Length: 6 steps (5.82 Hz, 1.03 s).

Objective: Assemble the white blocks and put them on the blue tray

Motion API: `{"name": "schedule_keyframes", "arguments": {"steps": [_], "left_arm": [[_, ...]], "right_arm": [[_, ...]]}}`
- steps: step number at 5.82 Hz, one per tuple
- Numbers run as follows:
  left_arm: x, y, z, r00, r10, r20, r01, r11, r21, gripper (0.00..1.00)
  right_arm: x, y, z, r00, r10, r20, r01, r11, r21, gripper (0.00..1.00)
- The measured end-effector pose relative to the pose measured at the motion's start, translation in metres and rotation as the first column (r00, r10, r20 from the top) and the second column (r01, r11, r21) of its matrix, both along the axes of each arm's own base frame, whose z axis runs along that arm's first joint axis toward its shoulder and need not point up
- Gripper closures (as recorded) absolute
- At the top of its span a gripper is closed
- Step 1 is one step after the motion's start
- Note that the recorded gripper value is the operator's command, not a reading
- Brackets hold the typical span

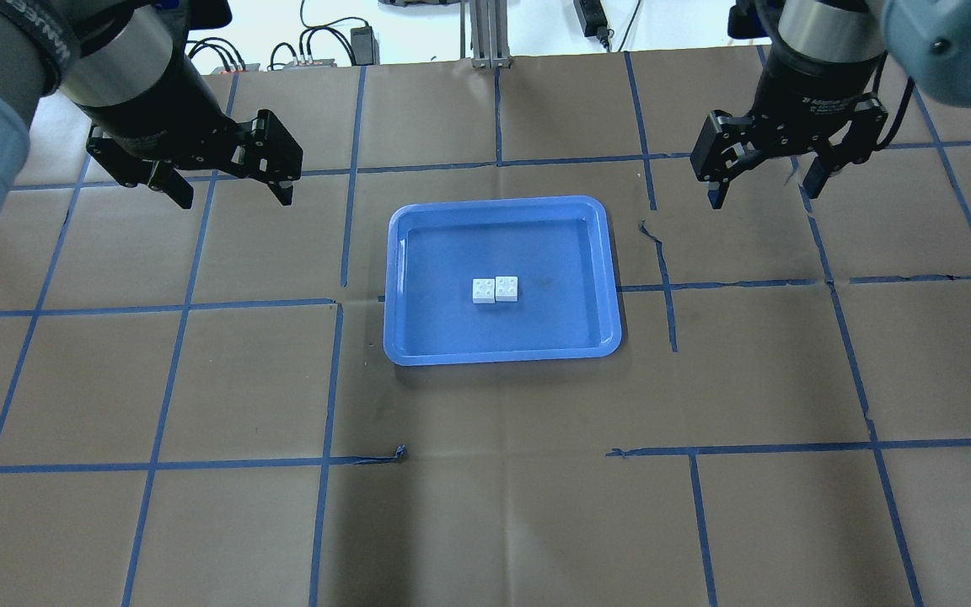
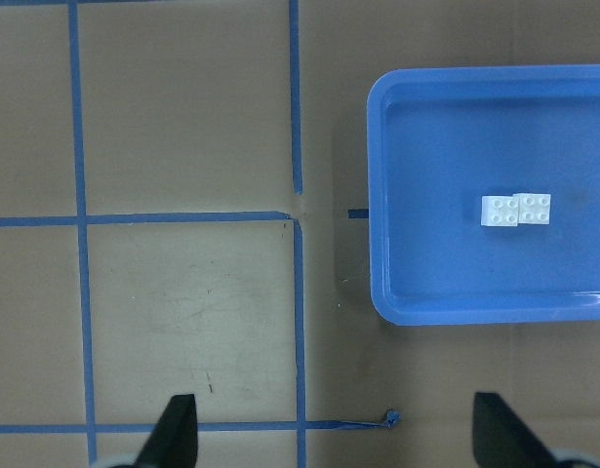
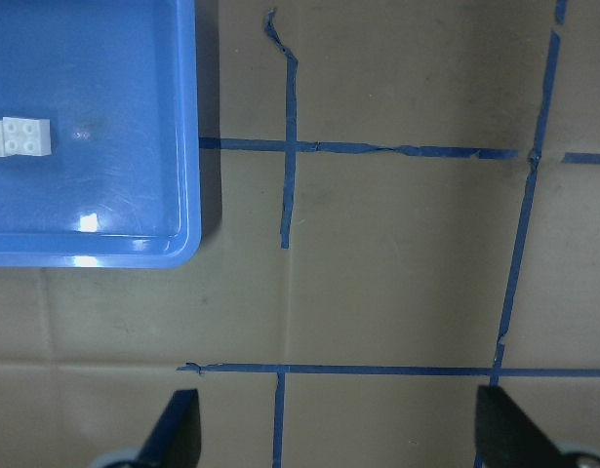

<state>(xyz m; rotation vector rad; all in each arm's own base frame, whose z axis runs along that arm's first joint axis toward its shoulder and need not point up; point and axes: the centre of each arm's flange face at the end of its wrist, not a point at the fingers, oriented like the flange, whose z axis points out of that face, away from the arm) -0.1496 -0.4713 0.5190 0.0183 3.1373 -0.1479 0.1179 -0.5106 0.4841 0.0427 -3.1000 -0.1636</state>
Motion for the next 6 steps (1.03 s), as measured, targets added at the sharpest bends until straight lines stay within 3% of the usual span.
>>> {"name": "schedule_keyframes", "arguments": {"steps": [2,6], "left_arm": [[0.0000,0.0000,0.0000,1.000,-0.001,0.000,0.001,1.000,0.000,0.00],[0.0000,0.0000,0.0000,1.000,0.000,0.000,0.000,1.000,0.000,0.00]], "right_arm": [[0.0036,0.0032,0.0152,0.999,-0.048,0.019,0.049,0.999,-0.020,0.00],[0.0053,-0.0001,0.0153,0.998,-0.056,0.034,0.057,0.998,-0.021,0.00]]}}
